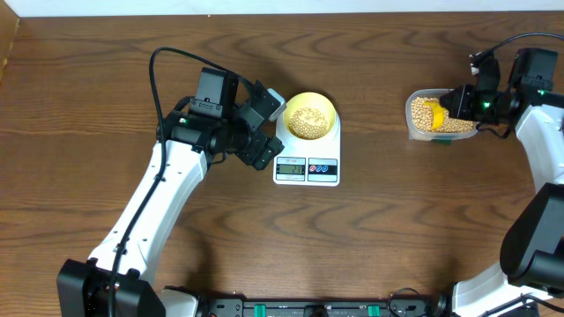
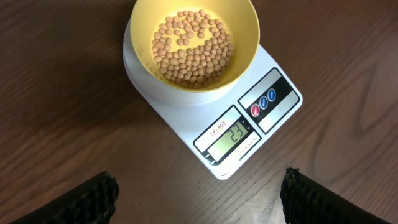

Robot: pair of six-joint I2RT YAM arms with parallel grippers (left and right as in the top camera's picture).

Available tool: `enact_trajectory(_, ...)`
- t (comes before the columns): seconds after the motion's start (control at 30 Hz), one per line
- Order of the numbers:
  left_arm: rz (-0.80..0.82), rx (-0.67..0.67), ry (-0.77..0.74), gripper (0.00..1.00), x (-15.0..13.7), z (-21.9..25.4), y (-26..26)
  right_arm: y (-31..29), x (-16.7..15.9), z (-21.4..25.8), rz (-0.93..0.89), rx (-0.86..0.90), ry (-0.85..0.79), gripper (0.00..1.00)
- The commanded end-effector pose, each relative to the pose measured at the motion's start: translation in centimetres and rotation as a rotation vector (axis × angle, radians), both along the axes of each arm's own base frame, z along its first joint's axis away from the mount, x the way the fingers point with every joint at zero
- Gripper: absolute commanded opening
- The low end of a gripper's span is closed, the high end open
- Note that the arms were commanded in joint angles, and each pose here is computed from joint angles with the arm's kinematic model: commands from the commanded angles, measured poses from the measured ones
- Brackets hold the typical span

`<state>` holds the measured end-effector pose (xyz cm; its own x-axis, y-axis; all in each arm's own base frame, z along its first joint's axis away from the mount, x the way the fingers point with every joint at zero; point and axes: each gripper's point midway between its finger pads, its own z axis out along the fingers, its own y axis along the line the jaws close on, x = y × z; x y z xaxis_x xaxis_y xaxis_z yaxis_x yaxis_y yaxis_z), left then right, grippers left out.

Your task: Scoop item into bowl and weigh 50g on scale

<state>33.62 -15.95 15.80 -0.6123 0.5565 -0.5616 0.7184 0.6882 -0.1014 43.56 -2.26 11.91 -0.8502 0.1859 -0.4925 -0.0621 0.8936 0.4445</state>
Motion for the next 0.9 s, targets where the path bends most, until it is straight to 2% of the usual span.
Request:
enact_trajectory(0.0,-0.008,-0.007,0.007,0.86,-0.3,-0.2,0.0,0.2,-0.3,-1.3,0.029,0.033,0.023,0.01)
enact_trajectory(0.87,-0.008,-0.007,0.007,0.86,-0.3,-0.2,0.0,-1.3,-0.7,0.1,0.013,0.177,-0.018,0.01)
